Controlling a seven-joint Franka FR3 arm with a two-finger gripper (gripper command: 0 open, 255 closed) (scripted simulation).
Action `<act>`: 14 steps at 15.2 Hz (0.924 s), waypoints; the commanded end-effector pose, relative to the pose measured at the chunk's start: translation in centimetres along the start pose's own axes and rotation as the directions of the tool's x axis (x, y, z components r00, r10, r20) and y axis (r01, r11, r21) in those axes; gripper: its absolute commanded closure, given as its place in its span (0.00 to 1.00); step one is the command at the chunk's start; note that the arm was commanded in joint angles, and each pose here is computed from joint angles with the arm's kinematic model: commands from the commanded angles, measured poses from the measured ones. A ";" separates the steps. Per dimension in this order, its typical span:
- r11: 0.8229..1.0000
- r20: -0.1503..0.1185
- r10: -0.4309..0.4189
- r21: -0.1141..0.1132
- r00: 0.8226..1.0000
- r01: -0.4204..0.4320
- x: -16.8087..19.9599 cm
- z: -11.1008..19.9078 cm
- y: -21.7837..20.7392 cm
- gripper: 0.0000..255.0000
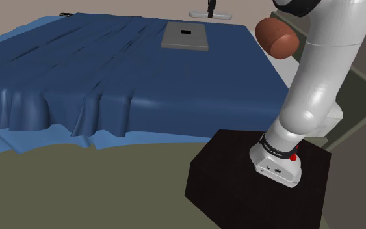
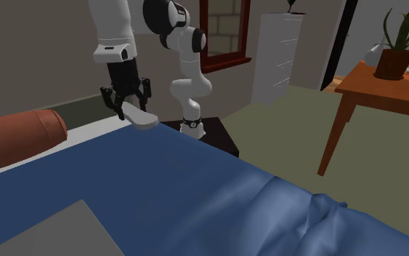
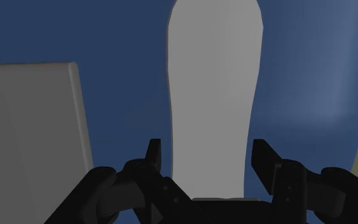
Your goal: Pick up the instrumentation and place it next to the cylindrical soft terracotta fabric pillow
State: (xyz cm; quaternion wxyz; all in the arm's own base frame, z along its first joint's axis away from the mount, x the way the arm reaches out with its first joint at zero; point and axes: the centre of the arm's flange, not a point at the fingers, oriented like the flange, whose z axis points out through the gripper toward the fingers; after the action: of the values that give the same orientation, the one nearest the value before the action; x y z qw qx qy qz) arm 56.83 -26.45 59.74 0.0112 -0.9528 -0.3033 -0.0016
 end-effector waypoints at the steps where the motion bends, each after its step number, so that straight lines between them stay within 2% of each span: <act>1: 1.000 -0.001 -0.001 -0.001 1.000 0.001 -2.3 0.1 0.5 1.00; 14: 1.000 -0.001 -0.001 -0.001 1.000 0.001 -18.7 -0.3 5.4 1.00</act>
State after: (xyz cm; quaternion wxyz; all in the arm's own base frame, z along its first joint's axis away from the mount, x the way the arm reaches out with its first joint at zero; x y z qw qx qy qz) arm 45.37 -40.38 59.75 0.0111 -0.9528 -0.3033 -0.0020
